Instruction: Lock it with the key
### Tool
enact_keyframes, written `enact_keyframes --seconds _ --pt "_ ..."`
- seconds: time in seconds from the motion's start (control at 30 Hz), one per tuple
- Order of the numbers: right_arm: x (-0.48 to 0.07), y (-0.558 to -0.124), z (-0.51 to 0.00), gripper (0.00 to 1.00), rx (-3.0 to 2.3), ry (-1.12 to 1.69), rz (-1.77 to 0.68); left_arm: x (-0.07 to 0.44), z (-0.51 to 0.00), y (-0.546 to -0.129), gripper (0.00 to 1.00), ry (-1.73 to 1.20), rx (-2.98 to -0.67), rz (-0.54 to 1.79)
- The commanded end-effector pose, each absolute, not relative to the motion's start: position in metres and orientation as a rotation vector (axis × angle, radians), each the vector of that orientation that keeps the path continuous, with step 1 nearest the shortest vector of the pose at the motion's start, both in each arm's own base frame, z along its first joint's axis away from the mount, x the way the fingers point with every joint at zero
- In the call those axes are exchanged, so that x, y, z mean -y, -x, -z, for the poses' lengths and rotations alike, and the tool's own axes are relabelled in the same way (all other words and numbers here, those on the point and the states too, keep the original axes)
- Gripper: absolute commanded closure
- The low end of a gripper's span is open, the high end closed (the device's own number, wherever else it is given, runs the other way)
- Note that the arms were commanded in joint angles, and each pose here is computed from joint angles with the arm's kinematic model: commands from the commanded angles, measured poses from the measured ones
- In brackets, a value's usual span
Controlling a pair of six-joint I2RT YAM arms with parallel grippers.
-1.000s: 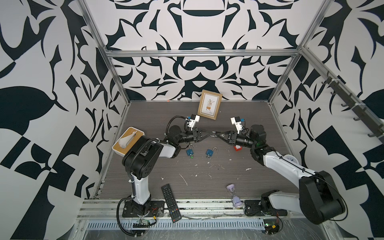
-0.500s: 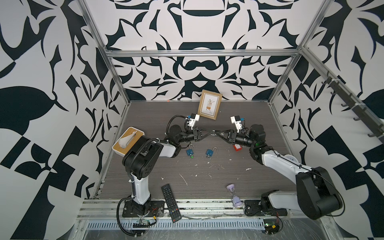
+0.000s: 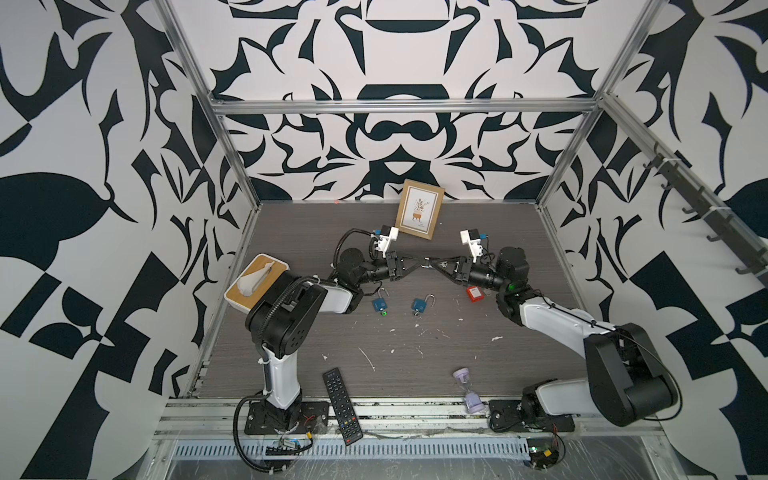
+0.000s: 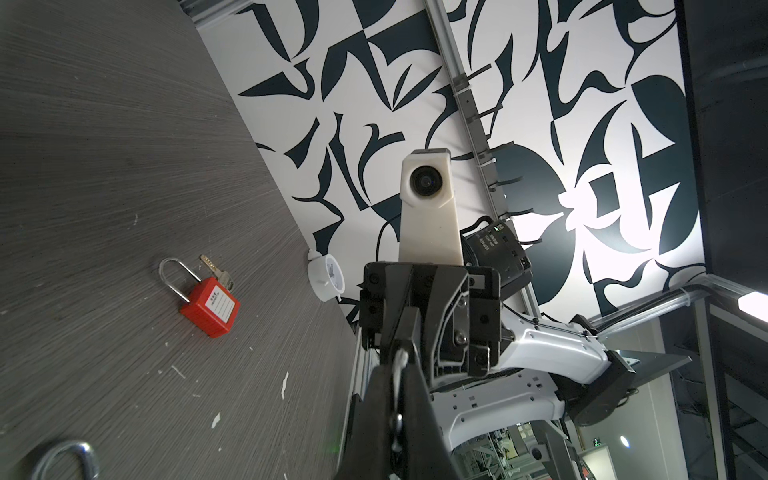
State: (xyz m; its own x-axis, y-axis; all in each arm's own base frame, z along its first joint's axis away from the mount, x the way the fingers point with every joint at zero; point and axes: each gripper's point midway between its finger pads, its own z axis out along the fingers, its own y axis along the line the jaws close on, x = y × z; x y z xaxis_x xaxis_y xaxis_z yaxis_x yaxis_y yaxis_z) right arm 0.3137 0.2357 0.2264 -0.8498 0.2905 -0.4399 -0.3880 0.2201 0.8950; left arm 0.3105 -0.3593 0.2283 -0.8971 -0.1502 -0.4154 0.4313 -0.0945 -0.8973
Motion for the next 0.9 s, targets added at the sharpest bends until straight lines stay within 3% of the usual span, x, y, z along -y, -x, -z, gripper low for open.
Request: enact_keyframes --seconds 0.0,0.87 --pt "-0.255 -0.314 -0.239 1.0 -1.937 0.166 -1.694 0.388 -0.248 -0.26 1.0 -0.623 -1.721 2.148" --pt "-0.316 -0.307 -0.22 1.0 -2.029 0.293 -1.747 0.394 -0.251 -0.259 1.0 -0.676 -1.734 2.133"
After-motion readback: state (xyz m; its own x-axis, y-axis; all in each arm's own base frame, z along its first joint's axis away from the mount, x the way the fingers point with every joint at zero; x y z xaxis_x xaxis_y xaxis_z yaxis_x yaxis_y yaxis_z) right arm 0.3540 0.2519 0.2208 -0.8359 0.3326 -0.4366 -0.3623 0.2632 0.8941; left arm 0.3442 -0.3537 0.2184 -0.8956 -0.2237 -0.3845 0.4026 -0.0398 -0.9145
